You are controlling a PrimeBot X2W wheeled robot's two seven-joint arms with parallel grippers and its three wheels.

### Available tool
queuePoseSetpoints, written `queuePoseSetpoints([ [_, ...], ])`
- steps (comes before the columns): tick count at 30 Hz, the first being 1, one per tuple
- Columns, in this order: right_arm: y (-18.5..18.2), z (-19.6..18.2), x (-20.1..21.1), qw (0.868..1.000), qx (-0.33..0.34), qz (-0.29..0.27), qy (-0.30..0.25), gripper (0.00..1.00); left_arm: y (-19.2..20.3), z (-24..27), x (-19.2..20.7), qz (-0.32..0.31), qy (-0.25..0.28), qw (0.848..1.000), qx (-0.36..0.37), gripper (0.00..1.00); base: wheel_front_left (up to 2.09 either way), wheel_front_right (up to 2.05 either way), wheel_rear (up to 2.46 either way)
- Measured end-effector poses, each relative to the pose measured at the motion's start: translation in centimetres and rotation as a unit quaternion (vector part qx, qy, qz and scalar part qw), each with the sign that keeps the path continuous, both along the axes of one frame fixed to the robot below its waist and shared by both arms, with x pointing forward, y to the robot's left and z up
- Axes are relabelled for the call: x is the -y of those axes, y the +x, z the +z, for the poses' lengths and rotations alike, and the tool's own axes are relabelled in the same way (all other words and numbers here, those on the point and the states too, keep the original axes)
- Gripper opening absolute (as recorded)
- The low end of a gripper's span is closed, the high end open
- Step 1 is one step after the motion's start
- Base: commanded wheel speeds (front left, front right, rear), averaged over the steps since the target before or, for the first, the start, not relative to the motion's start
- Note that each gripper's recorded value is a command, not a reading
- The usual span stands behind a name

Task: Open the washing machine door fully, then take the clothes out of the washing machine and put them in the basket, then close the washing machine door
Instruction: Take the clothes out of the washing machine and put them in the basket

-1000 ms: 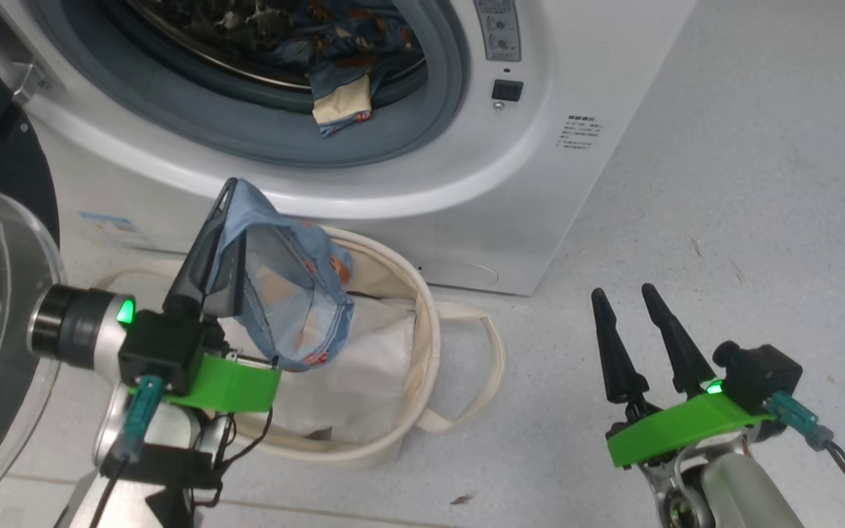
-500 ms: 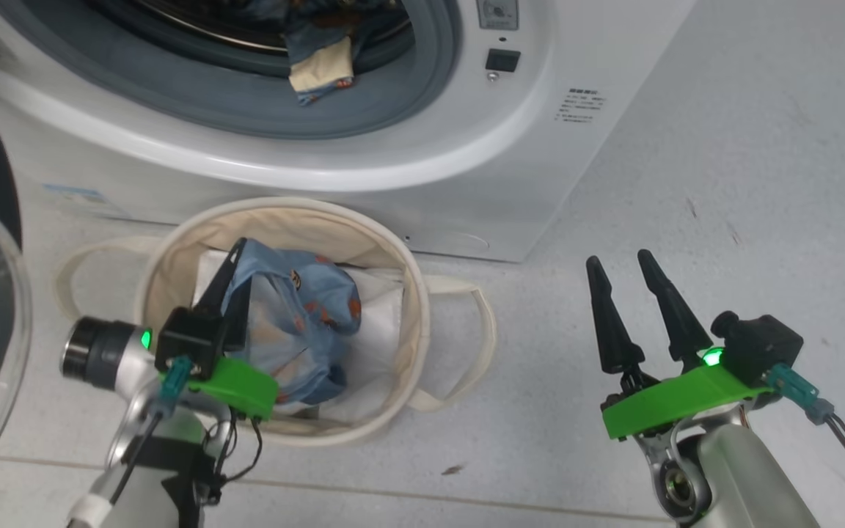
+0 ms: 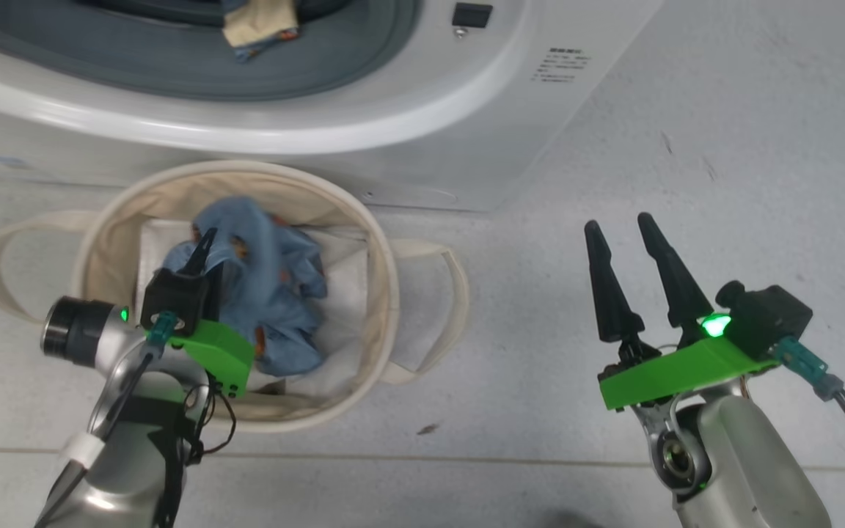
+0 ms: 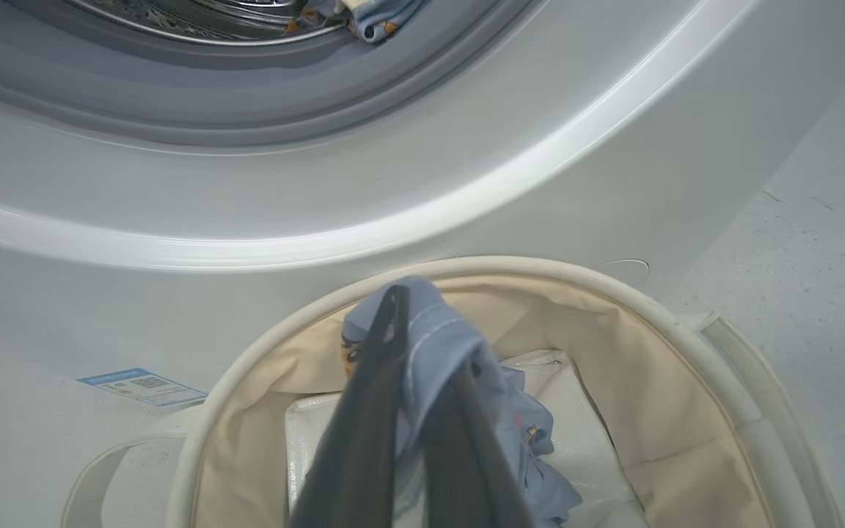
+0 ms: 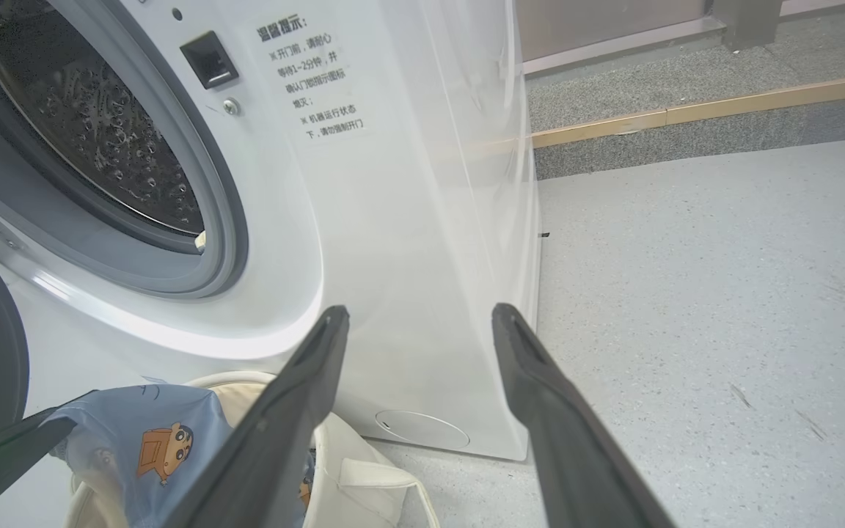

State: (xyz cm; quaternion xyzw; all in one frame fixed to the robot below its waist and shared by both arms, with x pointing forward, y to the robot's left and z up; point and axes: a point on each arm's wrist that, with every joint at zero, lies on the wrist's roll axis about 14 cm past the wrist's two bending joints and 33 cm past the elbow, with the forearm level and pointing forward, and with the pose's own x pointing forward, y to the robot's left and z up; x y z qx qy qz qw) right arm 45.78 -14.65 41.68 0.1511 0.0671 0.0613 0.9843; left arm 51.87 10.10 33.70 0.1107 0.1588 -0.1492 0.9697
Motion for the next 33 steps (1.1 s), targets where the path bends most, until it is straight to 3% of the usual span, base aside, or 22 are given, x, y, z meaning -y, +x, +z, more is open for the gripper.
queuePoseSetpoints([
  [14,0.4,-1.1,1.3,1.0,-0.011,-0.014,-0.009,1.0,-0.4,-4.9,0.1,0.0,0.022,0.998,-0.064,0.0,0.0,0.0,0.0],
  [15,0.5,-1.1,1.2,1.0,-0.01,-0.014,-0.009,1.0,-0.5,-5.0,-0.1,0.003,0.024,0.998,-0.065,0.15,0.0,0.0,0.0],
  [16,0.5,-1.1,1.1,1.0,-0.01,-0.013,-0.008,1.0,-0.6,-5.1,-0.3,0.005,0.027,0.997,-0.067,0.78,0.0,0.0,0.0],
  [17,0.5,-1.0,1.0,1.0,-0.009,-0.011,-0.007,1.0,-0.9,-5.3,-0.7,0.01,0.033,0.997,-0.072,1.0,0.0,0.0,0.0],
  [21,0.7,-0.3,0.6,1.0,0.0,-0.006,-0.005,1.0,-1.5,-5.1,-1.6,0.022,0.043,0.996,-0.078,1.0,0.0,0.0,0.0],
  [26,0.7,1.0,-0.4,1.0,0.015,0.006,0.0,1.0,-0.7,-1.3,-1.7,0.044,0.022,0.998,-0.03,1.0,0.0,0.0,0.0],
  [33,-0.2,2.8,-1.7,0.999,0.031,0.021,0.007,1.0,-3.5,0.8,-2.7,0.054,0.024,0.998,-0.018,1.0,0.0,0.0,0.0],
])
